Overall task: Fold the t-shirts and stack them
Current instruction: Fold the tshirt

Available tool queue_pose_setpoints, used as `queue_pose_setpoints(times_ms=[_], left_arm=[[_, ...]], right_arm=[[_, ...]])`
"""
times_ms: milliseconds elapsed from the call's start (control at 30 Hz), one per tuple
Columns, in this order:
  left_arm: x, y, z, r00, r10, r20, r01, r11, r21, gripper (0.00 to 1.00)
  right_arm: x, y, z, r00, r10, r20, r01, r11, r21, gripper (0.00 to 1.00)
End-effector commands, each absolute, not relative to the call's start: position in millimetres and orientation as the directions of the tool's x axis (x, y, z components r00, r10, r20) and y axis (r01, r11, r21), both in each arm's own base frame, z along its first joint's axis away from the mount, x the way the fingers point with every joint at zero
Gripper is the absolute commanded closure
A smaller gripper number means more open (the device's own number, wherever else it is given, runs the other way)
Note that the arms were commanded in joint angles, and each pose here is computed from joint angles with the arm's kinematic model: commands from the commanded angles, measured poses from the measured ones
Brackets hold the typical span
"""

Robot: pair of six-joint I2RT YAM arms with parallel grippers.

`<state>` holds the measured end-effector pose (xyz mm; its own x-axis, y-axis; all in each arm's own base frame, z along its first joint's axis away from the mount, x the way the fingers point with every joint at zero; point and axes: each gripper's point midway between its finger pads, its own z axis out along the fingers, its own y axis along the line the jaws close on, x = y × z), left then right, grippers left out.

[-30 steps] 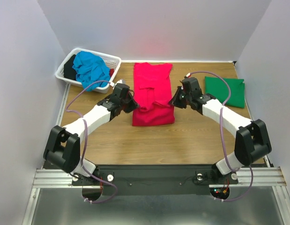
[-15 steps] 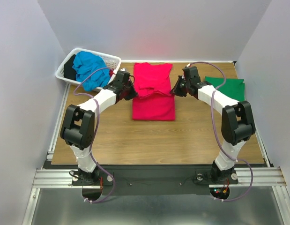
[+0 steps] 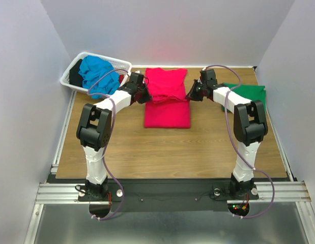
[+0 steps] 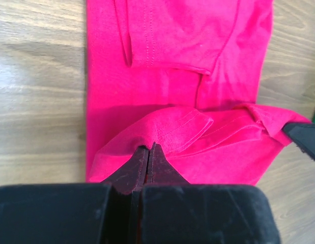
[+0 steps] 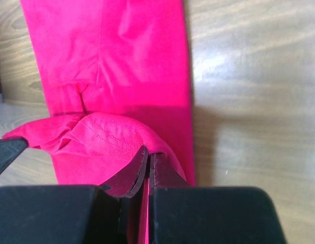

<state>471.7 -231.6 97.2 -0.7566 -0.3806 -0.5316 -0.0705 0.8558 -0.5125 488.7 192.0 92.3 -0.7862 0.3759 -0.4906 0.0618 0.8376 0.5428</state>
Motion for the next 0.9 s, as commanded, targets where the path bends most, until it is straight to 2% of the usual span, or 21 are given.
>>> queue_pose_setpoints(times_ms=[0,400,533,567,600,633,667,700,733,767,800,867], left_arm=[[492.4,-234.7,116.8,-0.725,-0.382,-0.573,-0.028,0.848,-0.529,1.0],[495.1,-220.7,108.2,-0.707,-0.419,-0.57,-0.091,0.853,-0.515,1.0],[497.2,-214.7,102.5,-0.711,-0.431,-0.556,-0.116,0.852,-0.511,0.98],[497.2,-214.5,103.4,-0.71,-0.435,-0.554,-0.12,0.85,-0.513,0.93],[497.3,-213.8,104.0,-0.709,-0.439,-0.552,-0.124,0.848,-0.515,0.68],[497.5,-213.2,105.1,-0.708,-0.445,-0.549,-0.13,0.846,-0.518,0.51],[496.7,-213.3,111.2,-0.704,-0.451,-0.55,-0.126,0.84,-0.528,0.41],[495.7,-213.9,114.4,-0.701,-0.454,-0.55,-0.122,0.836,-0.535,0.22],[496.5,-215.5,119.1,-0.695,-0.461,-0.553,-0.114,0.829,-0.548,0.15],[495.3,-217.0,130.8,-0.686,-0.463,-0.561,-0.095,0.822,-0.562,0.13],[493.0,-218.9,134.3,-0.687,-0.463,-0.56,-0.085,0.817,-0.57,0.11],[490.0,-219.2,151.6,-0.674,-0.466,-0.574,-0.063,0.81,-0.583,0.11]], right_arm=[[513.7,199.0,111.3,-0.76,0.35,-0.548,-0.04,0.817,0.576,1.0],[525.9,203.0,94.5,-0.779,0.338,-0.527,-0.049,0.806,0.59,0.99],[529.6,201.8,94.0,-0.775,0.343,-0.531,-0.045,0.808,0.587,0.93],[531.0,201.7,95.0,-0.774,0.345,-0.531,-0.046,0.806,0.59,0.91],[533.5,202.3,95.9,-0.773,0.354,-0.526,-0.04,0.801,0.597,0.84],[535.3,203.0,98.4,-0.772,0.359,-0.525,-0.04,0.796,0.604,0.81],[535.6,205.2,100.8,-0.775,0.359,-0.52,-0.049,0.786,0.616,0.77],[537.0,205.7,104.3,-0.773,0.361,-0.521,-0.053,0.782,0.621,0.73],[538.5,206.5,110.0,-0.77,0.37,-0.519,-0.054,0.774,0.631,0.57],[538.1,208.6,112.7,-0.773,0.367,-0.518,-0.064,0.767,0.638,0.5],[538.1,209.6,116.8,-0.771,0.367,-0.52,-0.071,0.763,0.643,0.37],[535.7,210.1,125.1,-0.767,0.369,-0.525,-0.079,0.757,0.648,0.34]])
